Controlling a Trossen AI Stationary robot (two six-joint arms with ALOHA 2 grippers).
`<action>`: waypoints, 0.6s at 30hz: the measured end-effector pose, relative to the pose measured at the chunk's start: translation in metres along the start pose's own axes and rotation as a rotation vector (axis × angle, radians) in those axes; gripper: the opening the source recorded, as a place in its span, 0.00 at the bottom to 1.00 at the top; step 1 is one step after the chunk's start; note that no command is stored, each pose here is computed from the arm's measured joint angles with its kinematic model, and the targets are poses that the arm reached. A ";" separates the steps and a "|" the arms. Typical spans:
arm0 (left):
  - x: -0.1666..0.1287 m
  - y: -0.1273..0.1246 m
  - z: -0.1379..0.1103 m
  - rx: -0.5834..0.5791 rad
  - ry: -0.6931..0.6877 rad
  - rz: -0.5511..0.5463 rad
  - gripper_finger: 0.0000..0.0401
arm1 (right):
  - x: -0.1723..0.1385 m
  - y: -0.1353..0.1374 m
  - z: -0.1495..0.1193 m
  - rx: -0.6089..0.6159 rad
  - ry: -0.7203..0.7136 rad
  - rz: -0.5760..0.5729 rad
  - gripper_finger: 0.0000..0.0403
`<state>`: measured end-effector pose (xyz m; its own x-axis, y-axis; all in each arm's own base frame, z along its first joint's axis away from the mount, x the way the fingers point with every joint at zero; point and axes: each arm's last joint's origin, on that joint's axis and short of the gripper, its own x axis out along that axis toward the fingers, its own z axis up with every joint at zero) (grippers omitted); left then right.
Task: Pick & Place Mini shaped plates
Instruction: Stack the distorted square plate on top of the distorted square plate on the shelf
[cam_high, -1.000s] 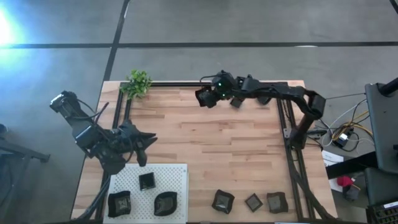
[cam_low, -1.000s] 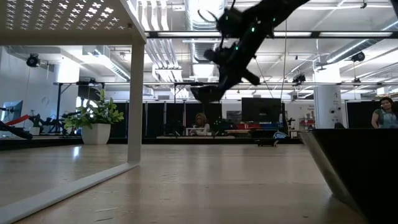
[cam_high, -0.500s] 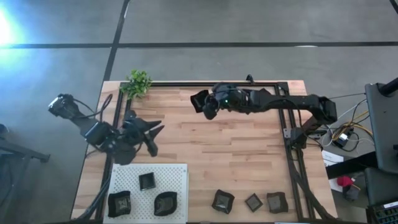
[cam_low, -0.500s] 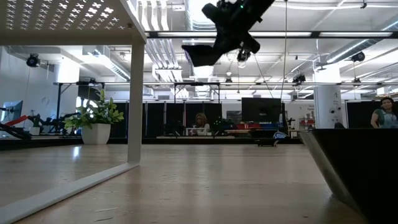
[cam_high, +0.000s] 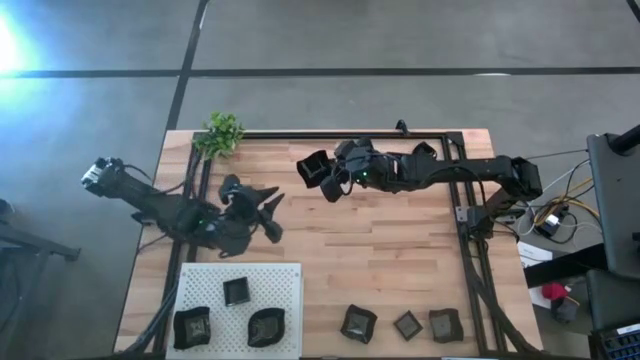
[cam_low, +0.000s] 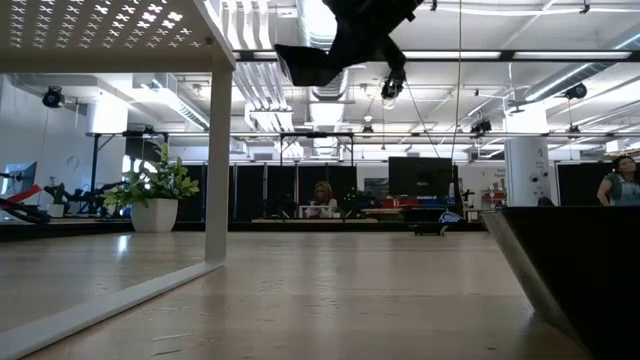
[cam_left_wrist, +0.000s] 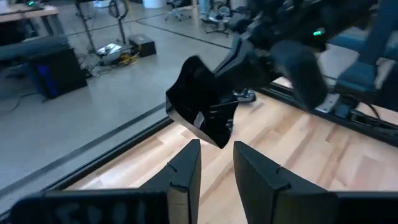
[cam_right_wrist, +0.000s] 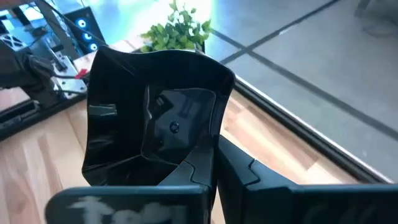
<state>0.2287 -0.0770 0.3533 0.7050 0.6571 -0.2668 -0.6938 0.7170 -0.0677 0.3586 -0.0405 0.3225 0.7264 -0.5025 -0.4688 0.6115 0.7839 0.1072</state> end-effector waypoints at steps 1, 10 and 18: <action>0.004 -0.001 -0.001 -0.009 0.002 0.014 0.22 | -0.001 0.001 0.000 -0.004 -0.011 -0.003 0.02; 0.037 -0.009 -0.006 -0.064 -0.007 0.103 0.22 | -0.005 0.011 0.004 -0.055 -0.070 0.039 0.02; 0.048 -0.004 -0.001 -0.159 -0.032 0.139 0.22 | -0.007 0.015 0.003 -0.082 -0.077 0.050 0.02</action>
<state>0.2652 -0.0485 0.3400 0.6037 0.7557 -0.2538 -0.7972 0.5751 -0.1838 0.3638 -0.0267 0.3299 0.7789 -0.4863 -0.3961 0.5489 0.8341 0.0552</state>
